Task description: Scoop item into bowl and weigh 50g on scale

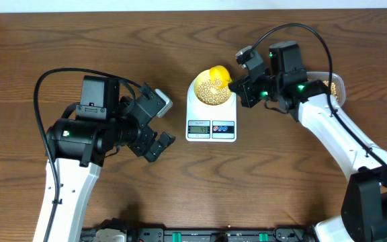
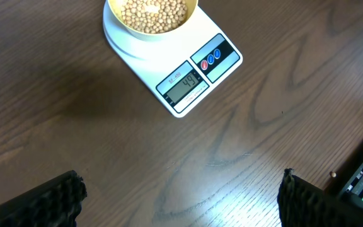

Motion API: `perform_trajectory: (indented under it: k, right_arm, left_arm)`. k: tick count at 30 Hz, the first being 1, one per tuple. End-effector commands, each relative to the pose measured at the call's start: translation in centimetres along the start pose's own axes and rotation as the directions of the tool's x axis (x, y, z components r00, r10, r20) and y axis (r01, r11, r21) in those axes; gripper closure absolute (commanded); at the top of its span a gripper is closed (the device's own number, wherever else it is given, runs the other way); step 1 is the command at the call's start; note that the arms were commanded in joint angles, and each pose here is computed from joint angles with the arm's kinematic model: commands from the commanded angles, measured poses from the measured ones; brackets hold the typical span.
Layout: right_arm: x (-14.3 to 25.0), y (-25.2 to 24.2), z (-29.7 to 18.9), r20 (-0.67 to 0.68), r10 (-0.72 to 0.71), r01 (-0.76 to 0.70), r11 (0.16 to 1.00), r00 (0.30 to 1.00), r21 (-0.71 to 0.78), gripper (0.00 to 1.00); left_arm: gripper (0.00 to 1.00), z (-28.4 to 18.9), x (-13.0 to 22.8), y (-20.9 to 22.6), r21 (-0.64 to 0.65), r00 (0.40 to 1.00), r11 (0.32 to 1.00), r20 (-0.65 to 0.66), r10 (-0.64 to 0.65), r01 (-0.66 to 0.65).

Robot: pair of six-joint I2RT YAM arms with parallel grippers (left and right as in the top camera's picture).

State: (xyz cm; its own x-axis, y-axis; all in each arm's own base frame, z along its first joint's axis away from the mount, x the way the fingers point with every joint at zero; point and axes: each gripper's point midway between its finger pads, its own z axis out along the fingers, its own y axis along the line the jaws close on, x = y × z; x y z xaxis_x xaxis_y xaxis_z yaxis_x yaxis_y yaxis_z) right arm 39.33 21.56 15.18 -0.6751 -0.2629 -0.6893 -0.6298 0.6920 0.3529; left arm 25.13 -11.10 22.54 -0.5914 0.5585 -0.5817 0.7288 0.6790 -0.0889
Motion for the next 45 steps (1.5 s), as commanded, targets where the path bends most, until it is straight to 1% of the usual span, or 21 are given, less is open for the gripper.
perform_trajectory:
  k: [1,5,8,11,13,16,18,19,21,22,23,29,31,42,43,45]
  right_arm:
    - [-1.8,0.3,-1.8,0.060,0.016,-0.013,0.999,0.998,-0.048,0.99]
    - [-2.0,-0.4,-2.3,0.071,0.034,-0.031,0.999,0.997,-0.044,0.99]
    - [-2.4,-0.1,-3.1,0.088,0.046,-0.039,0.996,0.995,-0.083,0.99]
    - [-2.7,-0.3,-3.9,0.102,0.098,-0.087,0.991,0.990,-0.103,0.99]
    - [-2.9,-0.3,-4.5,0.113,0.108,-0.093,0.987,0.988,-0.129,0.99]
    - [-2.9,-0.6,-4.7,0.113,0.114,-0.099,0.987,0.987,-0.128,0.99]
    - [-2.7,-0.6,-4.6,0.108,0.096,-0.083,0.989,0.989,-0.121,0.99]
    - [-2.4,-0.9,-4.4,0.100,0.081,-0.072,0.993,0.992,-0.095,0.99]
    - [-1.6,-1.9,-4.0,0.067,0.048,-0.048,0.999,0.997,-0.003,0.99]
    - [-1.0,-2.6,-3.6,0.039,0.024,-0.026,0.997,0.999,0.067,0.99]
    - [-0.9,-2.7,-3.4,0.030,0.016,-0.019,0.996,0.999,0.090,0.99]
    - [-0.6,1.0,-1.7,0.000,-0.040,0.040,0.999,0.999,0.023,0.99]
    - [-0.5,1.1,-1.5,-0.008,-0.063,0.064,0.997,0.998,0.038,0.99]
    - [-0.7,0.7,-1.7,0.001,-0.054,0.054,0.998,0.999,0.044,0.99]
    - [-0.6,1.4,-1.5,-0.004,-0.055,0.055,0.998,0.998,0.015,0.99]
    - [-0.4,1.8,-1.3,-0.012,-0.077,0.077,0.997,0.997,0.015,0.99]
  left_arm:
    - [0.00,0.0,0.2,0.1,-0.005,1.000,1.000,-0.006,0.002,-0.002]
    - [0.00,0.0,0.2,0.1,-0.005,1.000,1.000,-0.006,0.002,-0.002]
    - [0.00,0.0,0.2,0.1,-0.005,1.000,1.000,-0.006,0.002,-0.002]
    - [0.00,0.0,0.2,0.1,-0.005,1.000,1.000,-0.006,0.002,-0.002]
    - [0.00,0.0,0.2,0.1,-0.005,1.000,1.000,-0.006,0.002,-0.002]
    - [0.00,0.0,0.2,0.1,-0.005,1.000,1.000,-0.006,0.002,-0.002]
    - [0.00,0.0,0.2,0.1,-0.005,1.000,1.000,-0.006,0.002,-0.002]
    - [0.00,0.0,0.2,0.1,-0.005,1.000,1.000,-0.006,0.002,-0.002]
    - [0.00,0.0,0.2,0.1,-0.005,1.000,1.000,-0.006,0.002,-0.002]
    - [0.00,0.0,0.2,0.1,-0.005,1.000,1.000,-0.006,0.002,-0.002]
    - [0.00,0.0,0.2,0.1,-0.005,1.000,1.000,-0.006,0.002,-0.002]
    - [0.00,0.0,0.2,0.1,-0.005,1.000,1.000,-0.006,0.002,-0.002]
    - [0.00,0.0,0.2,0.1,-0.005,1.000,1.000,-0.006,0.002,-0.002]
    - [0.00,0.0,0.2,0.1,-0.005,1.000,1.000,-0.006,0.002,-0.002]
    - [0.00,0.0,0.2,0.1,-0.005,1.000,1.000,-0.006,0.002,-0.002]
    - [0.00,0.0,0.2,0.1,-0.005,1.000,1.000,-0.006,0.002,-0.002]
